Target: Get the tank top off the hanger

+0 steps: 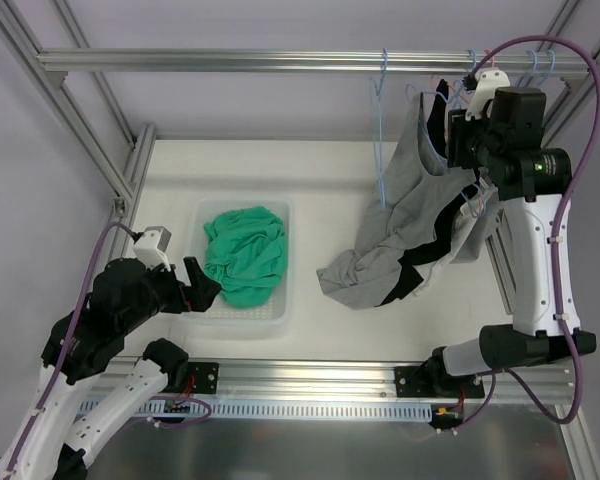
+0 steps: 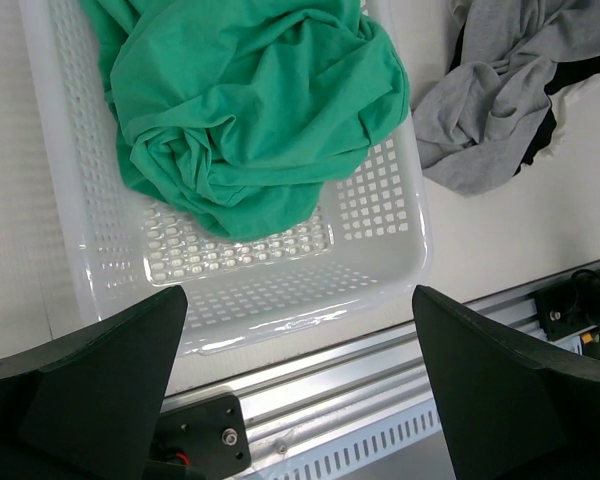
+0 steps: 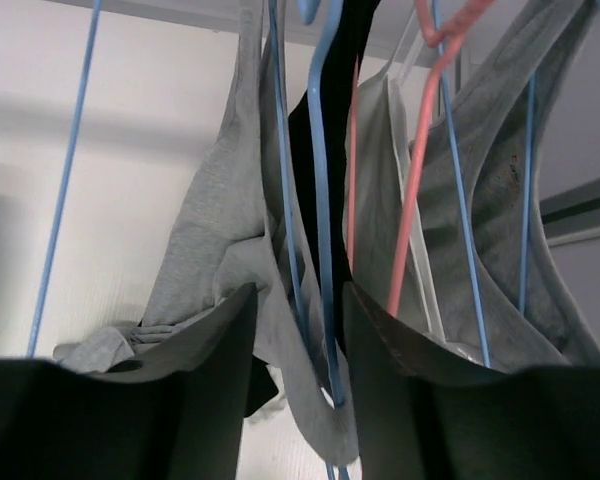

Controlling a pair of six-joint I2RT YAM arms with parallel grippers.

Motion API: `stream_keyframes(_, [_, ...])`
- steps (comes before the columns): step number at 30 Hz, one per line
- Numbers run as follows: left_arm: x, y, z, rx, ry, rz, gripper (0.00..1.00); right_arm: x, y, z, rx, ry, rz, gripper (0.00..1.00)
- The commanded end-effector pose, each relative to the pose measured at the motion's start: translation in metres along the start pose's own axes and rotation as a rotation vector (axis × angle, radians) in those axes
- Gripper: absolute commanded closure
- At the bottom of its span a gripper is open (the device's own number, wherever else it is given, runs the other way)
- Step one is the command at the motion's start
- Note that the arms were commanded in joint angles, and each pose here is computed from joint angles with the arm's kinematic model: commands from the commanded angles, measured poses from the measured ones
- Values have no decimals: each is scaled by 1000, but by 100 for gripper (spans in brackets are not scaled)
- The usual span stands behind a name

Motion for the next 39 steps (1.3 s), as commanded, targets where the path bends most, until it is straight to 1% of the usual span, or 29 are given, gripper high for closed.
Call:
stream_keyframes(1, [4, 1, 1, -26, -10, -41, 1, -3, 22, 3, 16, 49, -97, 59])
stream_keyframes(2, [4, 1, 0, -26, -17, -42, 1, -5, 22, 3, 15, 48, -94, 65])
stream_keyframes(3, [5, 1, 0, -24, -17, -47, 1, -6, 22, 6, 14, 87, -93, 68])
stream_keyframes(5, [4, 0, 0, -19, -20, -51, 1, -9, 21, 6, 6, 83, -90, 75])
stream_keyframes(8, [4, -1, 0, -18, -21, -49, 1, -11, 19, 5, -4, 66, -100, 100])
stream_keyframes(11, [3, 0, 0, -21, -24, -48, 1, -9, 19, 7, -34, 87, -139, 100])
stream_keyframes(14, [1, 0, 0, -21, -22, -38, 1, -2, 20, 14, -96, 155, -176, 100])
stream_keyframes(15, [0, 1, -1, -17, -21, -37, 1, 4, 21, 16, -112, 179, -219, 100])
stream_keyframes(17, [0, 3, -1, -10, -22, -39, 1, 9, 22, 18, -150, 202, -263, 100])
stream_keyframes(18, [-1, 4, -2, -7, -24, -42, 1, 18, 27, 19, -155, 222, -325, 100])
stream_keyframes(19, [-1, 5, -3, -4, -27, -46, 1, 15, 23, 19, -164, 222, -327, 100])
stream_keyframes(21, [-3, 9, -5, 1, -37, -58, 1, 21, 26, 19, -176, 231, -378, 100])
stream_keyframes(22, [-3, 10, -6, 2, -47, -59, 1, 19, 23, 19, -177, 231, -375, 100])
stream_keyframes(24, [-6, 14, -8, 5, -60, -63, 1, 24, 24, 19, -179, 236, -409, 100])
stream_keyframes(27, [-13, 16, -13, 3, -101, -42, 1, 23, 21, 18, -181, 236, -407, 100])
stream_keyframes(28, [-14, 20, -15, -1, -122, -51, 1, 27, 19, 18, -179, 238, -413, 100])
stream_keyframes(30, [-19, 25, -22, -11, -185, -30, 1, 29, 13, 18, -178, 241, -405, 100])
stream_keyframes(31, [-20, 31, -26, -19, -222, -51, 1, 35, 6, 17, -179, 244, -398, 100])
stream_keyframes(32, [-23, 36, -32, -28, -286, -31, 1, 39, 1, 17, -183, 241, -394, 100])
stream_keyframes(34, [-20, 51, -42, -44, -370, -57, 1, 50, -9, 14, -192, 225, -387, 100])
stream_keyframes(35, [-26, 61, -48, -48, -401, -57, 1, 62, -21, 12, -194, 210, -368, 100])
stream_keyframes(36, [-20, 74, -56, -62, -465, -81, 1, 67, -28, 11, -194, 206, -359, 100])
stream_keyframes(37, [-19, 82, -61, -70, -494, -90, 1, 74, -37, 11, -196, 211, -347, 100])
stream_keyframes(38, [-27, 92, -68, -77, -517, -88, 1, 94, -49, 11, -193, 235, -350, 100])
stream_keyframes(39, [-19, 104, -81, -112, -567, -120, 2, 97, -62, 11, -193, 248, -326, 100])
Point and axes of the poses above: each gripper's point midway between its finger pads, its own x axis back along the fingers, its own z axis along the line the jaws close on, y = z × x, the point moved 10 cm from there along x, back along the fingers, and after that the axes turned 11 degrees about -x, right-handed, at the moved point
